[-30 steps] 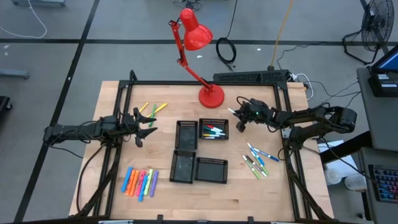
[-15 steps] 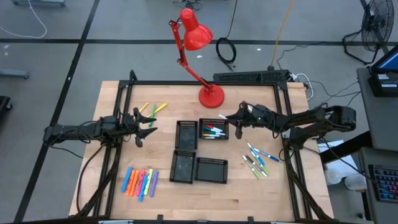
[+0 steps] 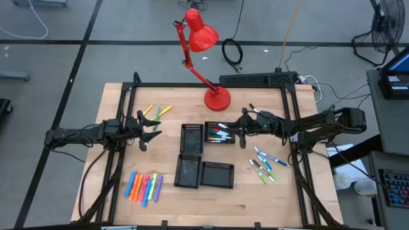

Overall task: Pick & Place Markers
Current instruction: Put the pink highlighter pen into the top right black bin

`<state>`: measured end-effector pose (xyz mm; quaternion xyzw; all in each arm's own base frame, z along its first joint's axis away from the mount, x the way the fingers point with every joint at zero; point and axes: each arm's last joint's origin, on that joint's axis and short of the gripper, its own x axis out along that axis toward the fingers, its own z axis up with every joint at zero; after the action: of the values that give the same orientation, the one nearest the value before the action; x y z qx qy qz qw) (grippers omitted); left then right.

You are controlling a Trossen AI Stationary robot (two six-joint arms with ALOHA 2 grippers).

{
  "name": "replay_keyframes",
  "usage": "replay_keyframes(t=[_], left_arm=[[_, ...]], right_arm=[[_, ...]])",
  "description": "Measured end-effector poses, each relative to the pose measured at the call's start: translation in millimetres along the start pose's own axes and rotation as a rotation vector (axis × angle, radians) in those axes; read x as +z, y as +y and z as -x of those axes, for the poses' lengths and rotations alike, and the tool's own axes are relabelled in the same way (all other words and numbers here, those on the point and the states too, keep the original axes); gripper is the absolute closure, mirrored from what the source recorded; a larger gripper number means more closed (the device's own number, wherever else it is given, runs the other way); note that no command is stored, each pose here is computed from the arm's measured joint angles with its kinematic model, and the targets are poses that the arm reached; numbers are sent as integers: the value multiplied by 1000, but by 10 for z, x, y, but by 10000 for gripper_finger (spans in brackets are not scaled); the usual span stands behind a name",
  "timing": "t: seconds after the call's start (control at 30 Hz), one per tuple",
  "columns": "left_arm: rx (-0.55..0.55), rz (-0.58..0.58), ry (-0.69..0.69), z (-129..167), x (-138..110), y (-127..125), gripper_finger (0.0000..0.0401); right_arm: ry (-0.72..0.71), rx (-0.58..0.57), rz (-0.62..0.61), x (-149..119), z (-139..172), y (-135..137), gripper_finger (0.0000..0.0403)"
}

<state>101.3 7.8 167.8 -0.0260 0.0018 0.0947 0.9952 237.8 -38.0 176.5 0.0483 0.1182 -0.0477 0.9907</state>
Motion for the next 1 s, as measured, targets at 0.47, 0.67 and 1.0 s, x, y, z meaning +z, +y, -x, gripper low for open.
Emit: replay_keyframes(t=[0.47, 0.67, 1.0], left_arm=[[0, 0, 0, 0, 0, 0, 192], [0, 0, 0, 0, 0, 0, 192], [-1, 0, 0, 0, 0, 0, 192]], right_arm=[[37, 40, 13, 0, -205, 107, 370], [116, 36, 15, -132, -428, 85, 370], [271, 35, 54, -300, -706, 63, 369]])
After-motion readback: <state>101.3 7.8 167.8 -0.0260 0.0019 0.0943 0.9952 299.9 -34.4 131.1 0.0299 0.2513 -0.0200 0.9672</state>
